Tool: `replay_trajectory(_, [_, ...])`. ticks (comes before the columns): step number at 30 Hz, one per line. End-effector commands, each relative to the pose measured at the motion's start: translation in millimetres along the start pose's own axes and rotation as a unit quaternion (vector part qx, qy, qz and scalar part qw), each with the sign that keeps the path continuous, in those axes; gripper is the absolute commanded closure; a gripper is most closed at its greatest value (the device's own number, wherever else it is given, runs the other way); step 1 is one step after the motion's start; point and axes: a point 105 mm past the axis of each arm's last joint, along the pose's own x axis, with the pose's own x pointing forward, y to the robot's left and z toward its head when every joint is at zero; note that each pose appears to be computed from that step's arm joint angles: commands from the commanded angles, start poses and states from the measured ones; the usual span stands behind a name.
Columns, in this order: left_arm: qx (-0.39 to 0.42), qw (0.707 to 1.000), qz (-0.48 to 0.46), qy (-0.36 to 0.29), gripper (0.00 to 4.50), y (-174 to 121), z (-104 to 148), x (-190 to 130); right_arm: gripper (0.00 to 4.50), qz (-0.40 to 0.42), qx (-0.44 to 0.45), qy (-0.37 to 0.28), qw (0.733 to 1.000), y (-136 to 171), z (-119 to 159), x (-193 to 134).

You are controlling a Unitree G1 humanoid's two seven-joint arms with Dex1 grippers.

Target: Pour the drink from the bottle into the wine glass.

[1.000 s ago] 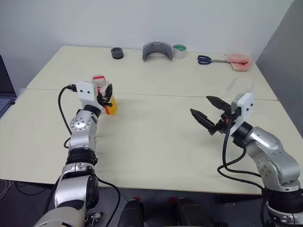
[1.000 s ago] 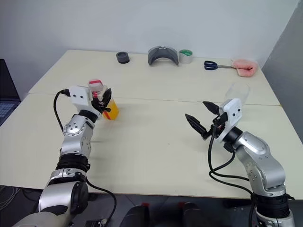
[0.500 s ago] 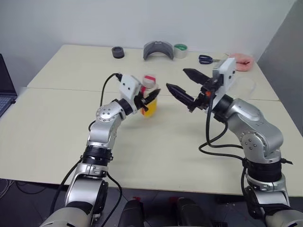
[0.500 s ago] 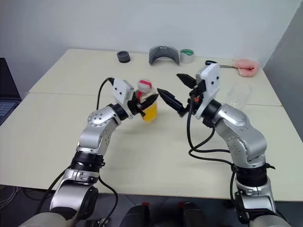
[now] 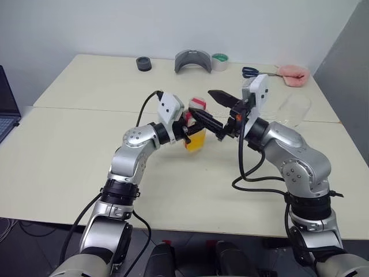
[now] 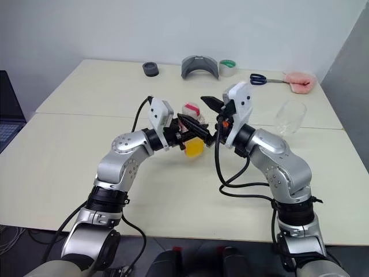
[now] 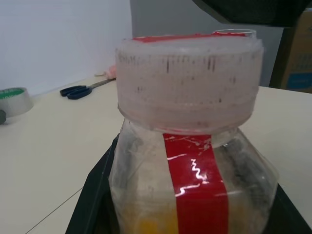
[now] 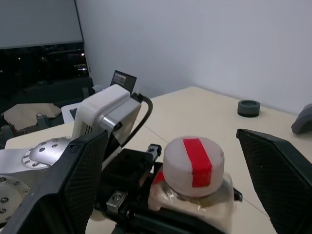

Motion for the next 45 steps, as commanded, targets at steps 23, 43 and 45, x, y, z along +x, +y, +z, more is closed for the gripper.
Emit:
replay_trajectory(23, [0.033, 0.998, -0.021, -0.044, 2.7, -15, 31, 12, 0.0, -0.032, -0.008, -0.01, 0.999, -4, 5, 10])
replay_trajectory(43, [0.04, 0.998, -0.023, -0.038, 2.7, -15, 30, 15, 2.65, -0.033, -0.016, -0.007, 0.999, -4, 2, 10])
replay_trajectory(45, [0.038, 0.998, -0.028, -0.038, 2.7, -17, 30, 14, 2.65, -0.029, -0.019, -0.006, 0.999, -4, 3, 10])
